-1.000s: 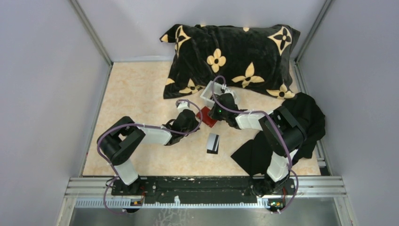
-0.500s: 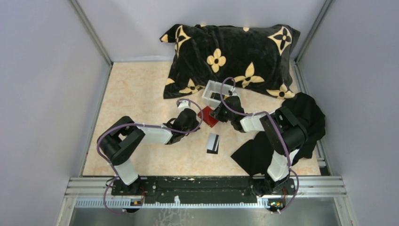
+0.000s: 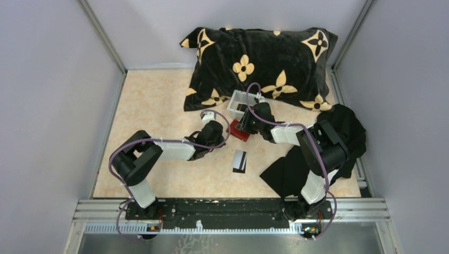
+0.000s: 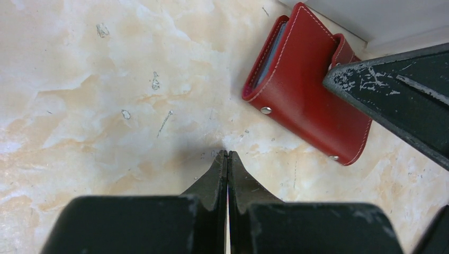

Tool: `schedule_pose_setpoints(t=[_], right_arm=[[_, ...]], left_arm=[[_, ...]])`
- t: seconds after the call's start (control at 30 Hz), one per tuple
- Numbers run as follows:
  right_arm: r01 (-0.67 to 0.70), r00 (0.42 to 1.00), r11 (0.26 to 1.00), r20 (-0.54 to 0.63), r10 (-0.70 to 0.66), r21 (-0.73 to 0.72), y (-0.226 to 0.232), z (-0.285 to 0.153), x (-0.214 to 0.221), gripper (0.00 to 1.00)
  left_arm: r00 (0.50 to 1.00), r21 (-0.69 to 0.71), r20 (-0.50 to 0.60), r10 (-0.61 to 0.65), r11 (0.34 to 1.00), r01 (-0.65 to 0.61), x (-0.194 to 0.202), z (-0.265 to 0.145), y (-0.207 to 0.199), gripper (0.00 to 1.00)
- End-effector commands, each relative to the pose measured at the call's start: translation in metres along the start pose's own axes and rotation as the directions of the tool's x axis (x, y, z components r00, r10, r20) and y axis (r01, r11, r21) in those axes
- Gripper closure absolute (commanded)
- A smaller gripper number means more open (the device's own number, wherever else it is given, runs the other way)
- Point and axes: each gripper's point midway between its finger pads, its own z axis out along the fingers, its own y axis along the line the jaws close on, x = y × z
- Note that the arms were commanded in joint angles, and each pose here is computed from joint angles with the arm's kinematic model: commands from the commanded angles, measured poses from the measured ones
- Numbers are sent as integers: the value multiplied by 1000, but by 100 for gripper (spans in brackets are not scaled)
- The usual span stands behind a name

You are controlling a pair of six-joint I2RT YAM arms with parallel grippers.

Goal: Put the credit cards into the card holder
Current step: Close the card holder at the center of the board.

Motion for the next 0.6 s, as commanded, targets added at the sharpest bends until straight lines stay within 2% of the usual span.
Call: schedule_pose_setpoints(t=[0.0, 0.57], right_arm=[[92, 995, 979, -47, -84, 182, -40, -11, 1, 66], [70, 993, 997, 93, -68, -21, 10, -29, -28, 76]], left_arm=[[998, -38, -15, 53, 998, -53, 1, 4, 3, 100], [998, -14, 13, 64, 998, -64, -14, 3, -9, 100]])
